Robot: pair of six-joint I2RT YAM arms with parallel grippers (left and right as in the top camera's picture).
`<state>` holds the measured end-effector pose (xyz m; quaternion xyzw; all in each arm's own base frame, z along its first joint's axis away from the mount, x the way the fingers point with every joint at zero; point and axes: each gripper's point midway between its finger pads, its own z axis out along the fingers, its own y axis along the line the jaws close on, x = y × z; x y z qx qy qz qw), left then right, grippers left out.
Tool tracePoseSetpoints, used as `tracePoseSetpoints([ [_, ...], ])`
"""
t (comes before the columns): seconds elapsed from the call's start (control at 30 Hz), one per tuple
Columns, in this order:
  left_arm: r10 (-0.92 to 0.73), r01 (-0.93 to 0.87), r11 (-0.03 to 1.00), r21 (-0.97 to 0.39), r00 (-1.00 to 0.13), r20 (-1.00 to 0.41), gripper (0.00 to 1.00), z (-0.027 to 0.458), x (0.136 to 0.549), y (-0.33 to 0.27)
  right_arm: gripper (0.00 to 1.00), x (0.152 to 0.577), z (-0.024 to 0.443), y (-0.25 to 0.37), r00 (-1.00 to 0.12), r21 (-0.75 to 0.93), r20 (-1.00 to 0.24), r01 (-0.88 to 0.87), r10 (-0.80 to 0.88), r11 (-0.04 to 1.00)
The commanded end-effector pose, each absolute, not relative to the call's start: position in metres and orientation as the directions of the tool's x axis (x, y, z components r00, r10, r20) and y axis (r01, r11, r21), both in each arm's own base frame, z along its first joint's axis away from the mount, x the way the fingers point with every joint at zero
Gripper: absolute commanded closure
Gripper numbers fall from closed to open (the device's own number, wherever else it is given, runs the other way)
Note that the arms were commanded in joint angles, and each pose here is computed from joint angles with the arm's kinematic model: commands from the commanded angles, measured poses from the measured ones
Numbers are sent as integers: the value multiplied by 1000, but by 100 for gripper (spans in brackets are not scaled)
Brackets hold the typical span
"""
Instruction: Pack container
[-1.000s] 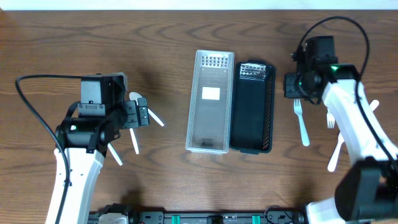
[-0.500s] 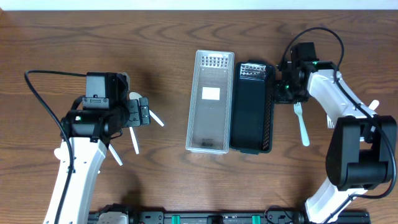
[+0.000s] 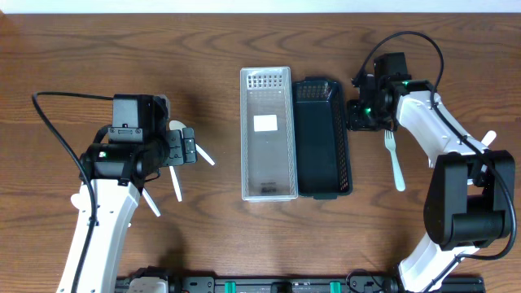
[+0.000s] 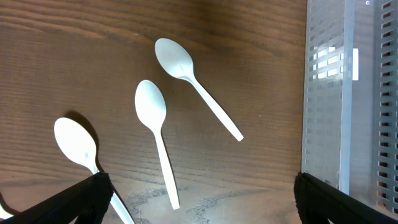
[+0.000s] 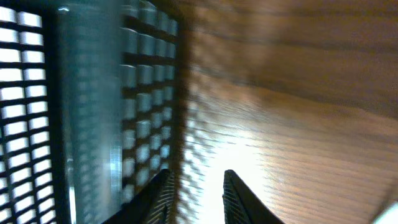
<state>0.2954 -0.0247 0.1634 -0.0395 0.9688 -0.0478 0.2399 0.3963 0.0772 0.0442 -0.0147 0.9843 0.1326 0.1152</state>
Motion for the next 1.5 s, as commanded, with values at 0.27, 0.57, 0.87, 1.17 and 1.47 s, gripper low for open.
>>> tracePoseSetpoints([
  [0.27, -105, -54, 991, -120, -878, -467, 2, 167, 298, -26, 14, 400, 96, -4, -927, 59, -335, 156, 167, 986],
  [0.57, -104, -54, 991, -120, -878, -467, 2, 167, 298, -26, 1, 324, 97, -27, -994, 3, -100, 48, 48, 999],
  [0.87, -104, -56, 991, -118, -887, -450, 2, 165, 294, -26, 1, 309, 42, -30, -996, -4, -92, -21, -21, 1000],
  [1.17, -104, -56, 991, -118, -887, -450, 2, 165, 294, -26, 1, 327, 25, -32, -980, -18, -198, -27, -30, 999],
  [1.47, -104, -56, 991, -118, -887, -450, 2, 165, 294, -26, 1, 323, 3, -32, -986, -14, -164, -27, -29, 1000],
])
